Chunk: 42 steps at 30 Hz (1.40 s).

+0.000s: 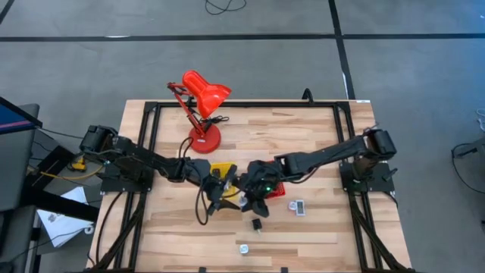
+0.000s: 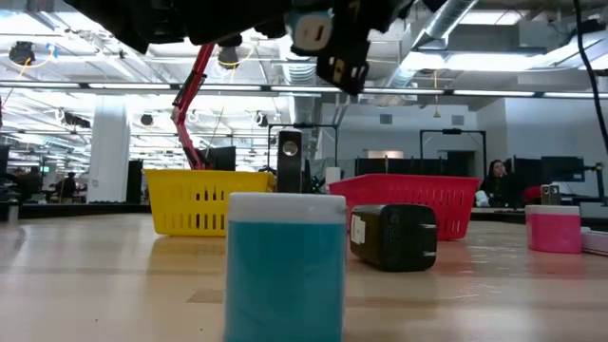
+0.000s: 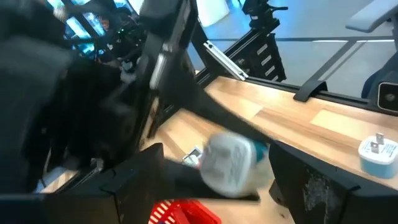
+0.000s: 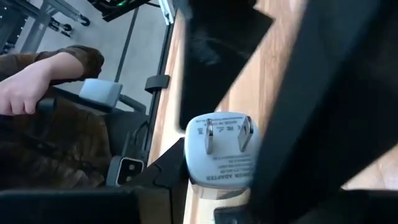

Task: Pick & Place Office items
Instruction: Put the top light blue charger adapter into the yellow bin

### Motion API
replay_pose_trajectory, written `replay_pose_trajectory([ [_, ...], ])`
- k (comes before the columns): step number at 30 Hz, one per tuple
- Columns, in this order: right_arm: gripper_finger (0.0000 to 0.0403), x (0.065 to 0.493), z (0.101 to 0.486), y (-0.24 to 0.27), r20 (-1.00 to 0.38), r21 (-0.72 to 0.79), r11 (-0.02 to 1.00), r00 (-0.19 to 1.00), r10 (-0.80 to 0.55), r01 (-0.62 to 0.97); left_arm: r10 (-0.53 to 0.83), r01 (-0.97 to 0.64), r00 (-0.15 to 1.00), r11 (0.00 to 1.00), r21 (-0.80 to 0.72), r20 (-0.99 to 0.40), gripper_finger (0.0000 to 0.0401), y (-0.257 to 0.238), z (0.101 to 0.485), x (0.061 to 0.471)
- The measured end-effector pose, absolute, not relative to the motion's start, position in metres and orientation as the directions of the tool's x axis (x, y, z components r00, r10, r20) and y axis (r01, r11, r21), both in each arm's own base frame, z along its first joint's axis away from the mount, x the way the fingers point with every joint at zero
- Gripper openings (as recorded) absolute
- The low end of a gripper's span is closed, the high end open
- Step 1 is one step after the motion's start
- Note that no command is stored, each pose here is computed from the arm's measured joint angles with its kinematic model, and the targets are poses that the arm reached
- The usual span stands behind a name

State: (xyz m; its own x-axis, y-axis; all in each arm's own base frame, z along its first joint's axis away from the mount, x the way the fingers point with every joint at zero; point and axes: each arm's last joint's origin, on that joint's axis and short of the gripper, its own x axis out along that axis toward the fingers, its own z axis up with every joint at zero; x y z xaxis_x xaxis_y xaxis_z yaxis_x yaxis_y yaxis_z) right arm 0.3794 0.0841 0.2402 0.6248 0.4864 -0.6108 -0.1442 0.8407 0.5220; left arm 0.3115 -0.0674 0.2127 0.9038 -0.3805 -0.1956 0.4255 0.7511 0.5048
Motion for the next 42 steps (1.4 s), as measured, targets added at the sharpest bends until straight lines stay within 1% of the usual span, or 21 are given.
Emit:
replay_pose_trajectory([
  [5, 0.0127, 0.39, 0.236, 0.08, -0.607, 0.552, 0.819, 0.599, 0.521, -0.153, -0.425, 0.47, 0.882, 0.75, 0.465, -0.206, 0.0287, -0.069, 0.212, 0.31],
  [9, 0.0127, 0.392, 0.238, 0.08, -0.59, 0.567, 0.803, 0.591, 0.55, -0.182, -0.428, 0.494, 0.87, 0.75, 0.441, -0.247, 0.0287, -0.069, 0.208, 0.309],
  [20, 0.0127, 0.392, 0.237, 0.08, -0.582, 0.574, 0.795, 0.587, 0.563, -0.194, -0.448, 0.519, 0.855, 0.745, 0.419, -0.262, 0.0284, -0.071, 0.207, 0.308],
  [23, 0.0127, 0.392, 0.237, 0.08, -0.583, 0.579, 0.792, 0.581, 0.569, -0.195, -0.476, 0.554, 0.832, 0.733, 0.394, -0.284, 0.0271, -0.072, 0.204, 0.307],
  [26, 0.0127, 0.392, 0.237, 0.08, -0.583, 0.576, 0.792, 0.577, 0.572, -0.203, -0.497, 0.574, 0.819, 0.722, 0.386, -0.288, 0.0248, -0.074, 0.204, 0.306],
  [33, 0.0127, 0.391, 0.238, 0.081, -0.584, 0.575, 0.79, 0.57, 0.578, -0.213, -0.489, 0.555, 0.832, 0.728, 0.403, -0.262, 0.0198, -0.077, 0.206, 0.307],
  [37, 0.0127, 0.39, 0.238, 0.085, -0.586, 0.577, 0.786, 0.557, 0.588, -0.222, -0.475, 0.541, 0.841, 0.735, 0.409, -0.258, 0.0186, -0.076, 0.206, 0.307],
  [42, 0.0127, 0.389, 0.237, 0.086, -0.59, 0.577, 0.786, 0.55, 0.59, -0.223, -0.483, 0.547, 0.837, 0.729, 0.412, -0.257, 0.0182, -0.082, 0.206, 0.306],
])
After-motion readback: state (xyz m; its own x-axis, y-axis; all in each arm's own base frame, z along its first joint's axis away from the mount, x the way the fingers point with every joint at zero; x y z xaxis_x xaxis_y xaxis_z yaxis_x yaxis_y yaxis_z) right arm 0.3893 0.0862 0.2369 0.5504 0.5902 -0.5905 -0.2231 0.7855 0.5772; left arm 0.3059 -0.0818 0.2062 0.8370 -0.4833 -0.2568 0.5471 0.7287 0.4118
